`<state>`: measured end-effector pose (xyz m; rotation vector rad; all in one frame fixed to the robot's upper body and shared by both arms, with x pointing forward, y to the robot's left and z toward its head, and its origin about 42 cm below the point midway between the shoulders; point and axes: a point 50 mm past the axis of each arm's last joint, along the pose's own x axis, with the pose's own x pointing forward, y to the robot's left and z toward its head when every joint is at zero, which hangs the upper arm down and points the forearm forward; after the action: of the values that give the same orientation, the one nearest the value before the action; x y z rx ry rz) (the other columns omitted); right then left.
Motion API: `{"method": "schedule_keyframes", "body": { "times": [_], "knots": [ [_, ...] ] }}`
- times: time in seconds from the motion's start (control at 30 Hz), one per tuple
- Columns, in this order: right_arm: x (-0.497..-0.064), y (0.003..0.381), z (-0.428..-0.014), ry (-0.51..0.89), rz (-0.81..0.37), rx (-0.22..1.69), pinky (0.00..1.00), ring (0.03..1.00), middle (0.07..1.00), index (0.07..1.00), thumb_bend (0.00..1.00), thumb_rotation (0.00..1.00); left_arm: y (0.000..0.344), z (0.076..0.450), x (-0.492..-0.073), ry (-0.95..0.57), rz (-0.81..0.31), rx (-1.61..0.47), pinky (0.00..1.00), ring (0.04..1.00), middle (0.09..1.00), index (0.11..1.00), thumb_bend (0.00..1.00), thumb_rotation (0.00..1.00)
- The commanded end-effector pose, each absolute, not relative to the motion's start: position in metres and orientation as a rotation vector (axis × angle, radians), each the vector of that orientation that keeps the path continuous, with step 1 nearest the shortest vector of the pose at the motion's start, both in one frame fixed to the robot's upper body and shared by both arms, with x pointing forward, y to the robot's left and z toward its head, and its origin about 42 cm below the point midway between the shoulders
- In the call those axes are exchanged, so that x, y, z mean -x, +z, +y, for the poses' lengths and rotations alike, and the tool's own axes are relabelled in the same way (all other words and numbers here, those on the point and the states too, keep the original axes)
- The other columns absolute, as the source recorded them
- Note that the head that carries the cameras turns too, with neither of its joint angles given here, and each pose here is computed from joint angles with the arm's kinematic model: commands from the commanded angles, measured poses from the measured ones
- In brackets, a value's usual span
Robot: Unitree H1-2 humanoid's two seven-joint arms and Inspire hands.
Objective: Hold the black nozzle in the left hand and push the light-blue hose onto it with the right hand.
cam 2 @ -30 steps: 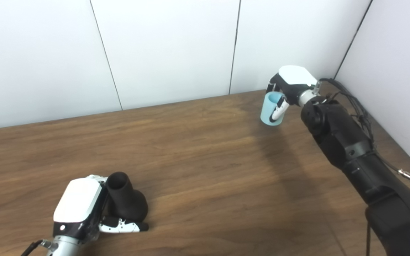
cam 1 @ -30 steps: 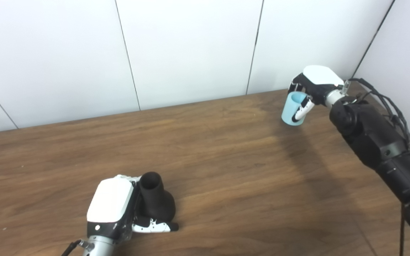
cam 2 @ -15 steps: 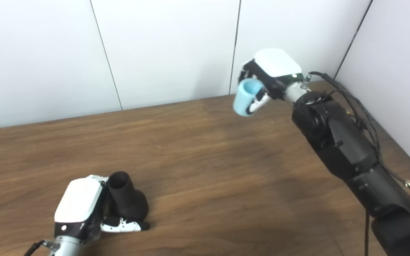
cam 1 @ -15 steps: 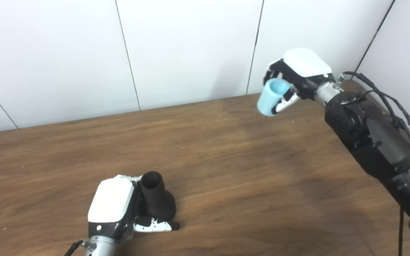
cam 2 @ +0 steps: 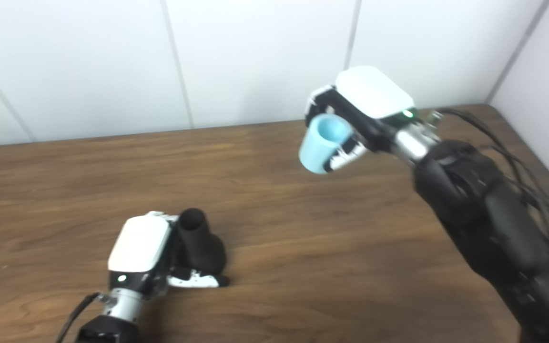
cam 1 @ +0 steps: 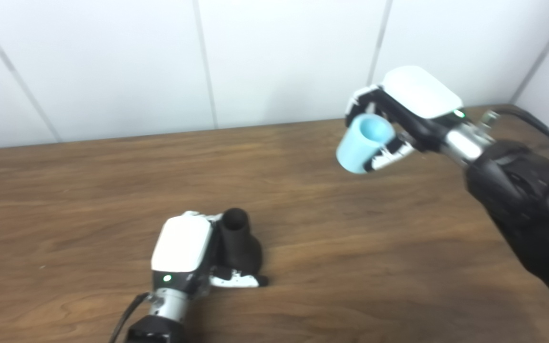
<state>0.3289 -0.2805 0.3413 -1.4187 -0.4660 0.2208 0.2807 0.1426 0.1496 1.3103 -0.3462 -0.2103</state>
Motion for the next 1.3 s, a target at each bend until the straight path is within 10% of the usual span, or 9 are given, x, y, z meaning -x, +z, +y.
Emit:
{"method": "schedule_keyframes", "body": {
  "times": [0.0,1.27],
  "knots": [
    [-0.318,0.361,-0.273,0.209,-0.595,1.396,0.31,0.408,0.531,0.516,0.49,0.0,0.144,0.135,-0.275,-0.248,-0.335,-1.314,0.73,0.548,0.447,0.504,0.52,0.0],
    [-0.274,0.337,-0.199,0.435,-0.849,1.062,0.31,0.416,0.5,0.516,0.5,0.0,0.141,0.125,-0.27,-0.274,-0.324,-1.307,0.74,0.563,0.461,0.499,0.52,0.0]
  ]
}}
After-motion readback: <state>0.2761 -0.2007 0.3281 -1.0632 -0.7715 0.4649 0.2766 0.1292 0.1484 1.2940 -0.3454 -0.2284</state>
